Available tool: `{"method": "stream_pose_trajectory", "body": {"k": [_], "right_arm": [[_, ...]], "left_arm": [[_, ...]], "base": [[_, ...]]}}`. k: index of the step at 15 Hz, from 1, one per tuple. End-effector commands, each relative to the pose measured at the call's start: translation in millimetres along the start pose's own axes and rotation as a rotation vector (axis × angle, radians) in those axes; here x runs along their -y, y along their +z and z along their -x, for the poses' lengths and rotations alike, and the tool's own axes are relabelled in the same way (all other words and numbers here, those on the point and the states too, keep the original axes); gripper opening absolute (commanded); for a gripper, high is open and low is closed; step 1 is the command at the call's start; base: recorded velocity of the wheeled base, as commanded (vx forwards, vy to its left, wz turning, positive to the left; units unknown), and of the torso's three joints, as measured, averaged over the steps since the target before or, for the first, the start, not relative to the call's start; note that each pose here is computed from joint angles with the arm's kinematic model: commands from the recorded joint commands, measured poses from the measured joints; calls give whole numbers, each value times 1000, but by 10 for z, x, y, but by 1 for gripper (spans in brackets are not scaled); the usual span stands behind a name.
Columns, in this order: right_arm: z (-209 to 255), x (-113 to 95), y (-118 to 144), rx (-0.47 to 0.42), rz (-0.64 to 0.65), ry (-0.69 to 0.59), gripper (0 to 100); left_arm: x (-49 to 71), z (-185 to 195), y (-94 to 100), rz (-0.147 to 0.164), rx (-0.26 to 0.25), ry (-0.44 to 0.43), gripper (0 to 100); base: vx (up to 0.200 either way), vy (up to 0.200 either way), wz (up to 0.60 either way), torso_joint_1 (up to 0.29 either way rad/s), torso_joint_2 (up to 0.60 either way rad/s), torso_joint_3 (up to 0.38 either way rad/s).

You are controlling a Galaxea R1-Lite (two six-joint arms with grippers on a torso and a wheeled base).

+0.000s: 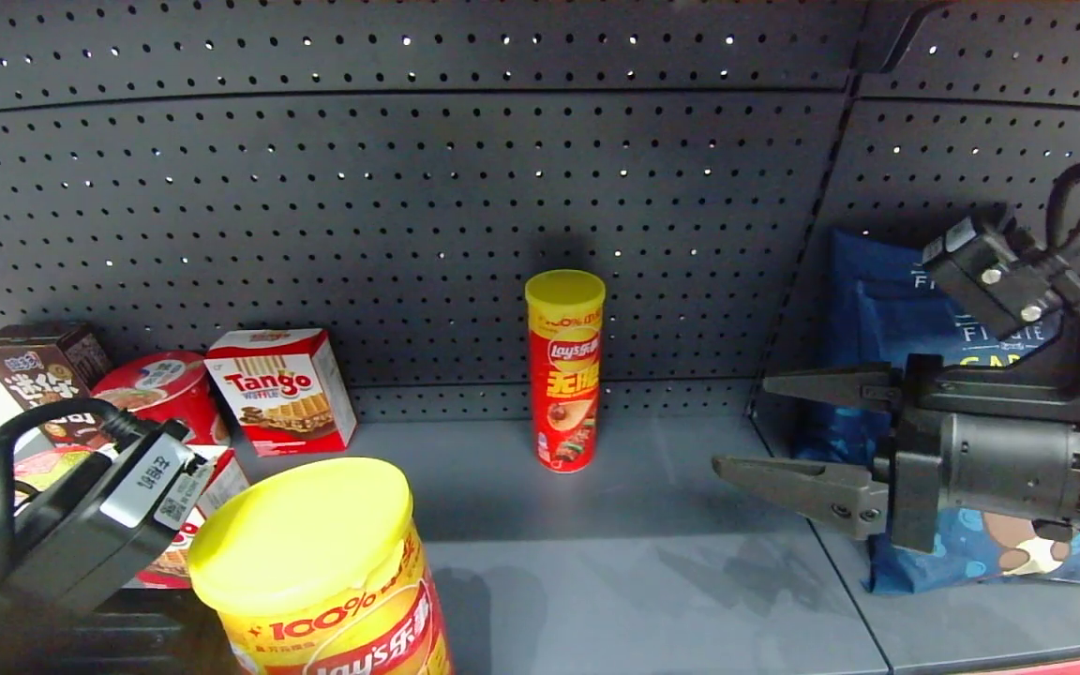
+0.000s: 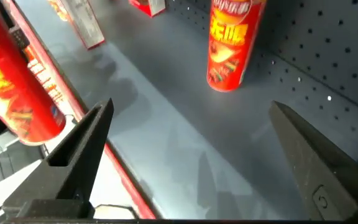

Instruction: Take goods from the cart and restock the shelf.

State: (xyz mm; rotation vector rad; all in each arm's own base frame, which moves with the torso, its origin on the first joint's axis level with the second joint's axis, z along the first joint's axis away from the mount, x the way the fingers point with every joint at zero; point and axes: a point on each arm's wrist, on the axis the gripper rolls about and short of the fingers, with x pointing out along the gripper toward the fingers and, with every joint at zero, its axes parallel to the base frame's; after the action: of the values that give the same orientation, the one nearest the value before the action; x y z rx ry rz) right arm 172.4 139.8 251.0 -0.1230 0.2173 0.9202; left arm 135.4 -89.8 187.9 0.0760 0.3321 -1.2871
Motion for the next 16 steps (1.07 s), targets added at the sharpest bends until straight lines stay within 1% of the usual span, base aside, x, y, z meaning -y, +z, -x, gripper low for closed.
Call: {"method": "stream_pose_trajectory", "body": {"k": [1,3,5,8,10,11,16], "right_arm": [[-203,52,-31,-19,-1,16,100],[-296,116,-82,-36,30,22,100],[-368,268,-122,-45,94,64,100],[-505,450,-154,-39,142,95,100],[-505,450,-154,-39,142,95,100],[-701,531,-88,6,151,162,100],[-991,749,-13,50,163,209,100]], "left_arm": [[-3,-3,7,0,1,0,0],[-3,-2,12,-1,3,-2,0],[-3,-2,12,-1,3,-2,0],[-3,-3,25,-4,6,-4,0],[-3,-3,25,-4,6,-4,0],[-2,-3,21,-3,5,-6,0],[3,2,24,-4,7,-6,0]], "base": [[0,0,0,0,0,0],[0,0,0,0,0,0],[0,0,0,0,0,0],[0,0,0,0,0,0],[0,0,0,0,0,0],[0,0,0,0,0,0],[0,0,0,0,0,0]]}}
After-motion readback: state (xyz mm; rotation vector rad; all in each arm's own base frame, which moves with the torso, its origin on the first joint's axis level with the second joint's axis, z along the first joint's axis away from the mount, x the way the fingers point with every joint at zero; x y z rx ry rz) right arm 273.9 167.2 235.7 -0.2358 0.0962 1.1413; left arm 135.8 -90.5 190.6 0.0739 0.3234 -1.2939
